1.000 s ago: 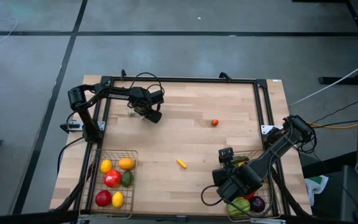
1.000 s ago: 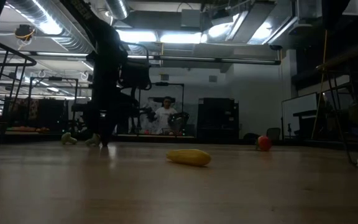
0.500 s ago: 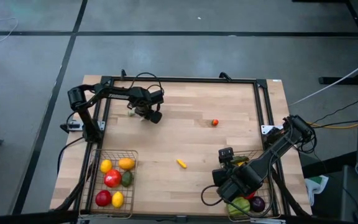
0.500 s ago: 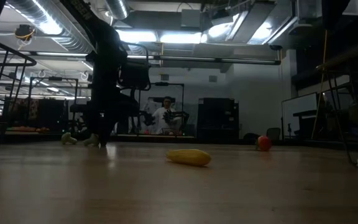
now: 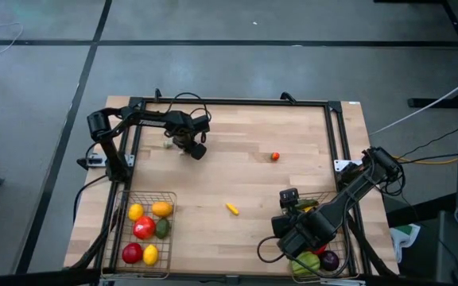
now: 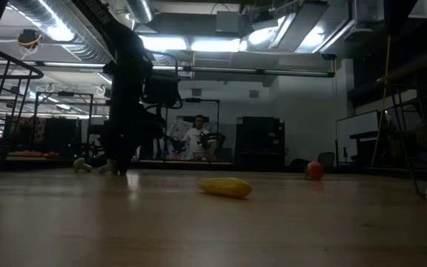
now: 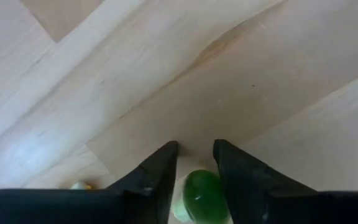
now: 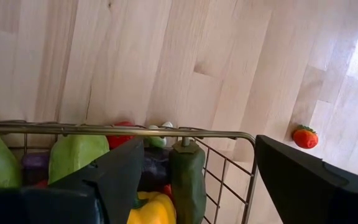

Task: Sort produce into baskets
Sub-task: Put the right green mushroom into the right wire basket

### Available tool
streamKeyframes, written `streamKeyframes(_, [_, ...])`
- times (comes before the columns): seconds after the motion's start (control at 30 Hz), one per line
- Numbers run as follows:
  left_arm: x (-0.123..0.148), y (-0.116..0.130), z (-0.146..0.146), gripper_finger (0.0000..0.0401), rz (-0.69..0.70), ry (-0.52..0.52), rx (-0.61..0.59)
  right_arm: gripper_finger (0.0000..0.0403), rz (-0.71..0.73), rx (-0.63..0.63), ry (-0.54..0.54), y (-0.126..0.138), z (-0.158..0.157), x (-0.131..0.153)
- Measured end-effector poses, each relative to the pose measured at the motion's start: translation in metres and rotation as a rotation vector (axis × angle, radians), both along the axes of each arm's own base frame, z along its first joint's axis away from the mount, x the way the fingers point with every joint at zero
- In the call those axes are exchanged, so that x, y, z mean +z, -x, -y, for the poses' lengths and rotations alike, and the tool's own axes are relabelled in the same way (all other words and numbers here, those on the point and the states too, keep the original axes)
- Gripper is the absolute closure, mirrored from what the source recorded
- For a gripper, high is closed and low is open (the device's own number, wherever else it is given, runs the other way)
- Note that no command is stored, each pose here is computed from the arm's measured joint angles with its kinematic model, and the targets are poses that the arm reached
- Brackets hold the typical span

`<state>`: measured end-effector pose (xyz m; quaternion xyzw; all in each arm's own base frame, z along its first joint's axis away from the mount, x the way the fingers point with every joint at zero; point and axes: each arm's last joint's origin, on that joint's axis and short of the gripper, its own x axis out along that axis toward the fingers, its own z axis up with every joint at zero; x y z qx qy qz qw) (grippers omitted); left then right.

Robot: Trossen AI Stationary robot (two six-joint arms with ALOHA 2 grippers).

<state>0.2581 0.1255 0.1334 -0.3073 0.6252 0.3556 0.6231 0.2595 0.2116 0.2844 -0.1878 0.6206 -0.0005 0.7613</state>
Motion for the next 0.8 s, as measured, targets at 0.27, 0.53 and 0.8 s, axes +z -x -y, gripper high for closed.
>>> streamKeyframes(0.27, [0.0002,0.0031,-0.004,0.0223,-0.01,0.009,-0.012,0.0097,0.005,0.0,-0.005,-0.0005,-0.0005,0.0])
streamKeyframes(0.53, [0.0004,0.0086,-0.0073,0.0211,-0.019,0.078,-0.016,0.0097,0.005,0.0,-0.005,-0.0005,-0.0005,0.0])
streamKeyframes(0.8, [0.0055,0.0055,-0.0066,0.0211,-0.006,0.139,-0.022,0.0097,0.005,0.0,-0.005,-0.0005,-0.0005,0.0])
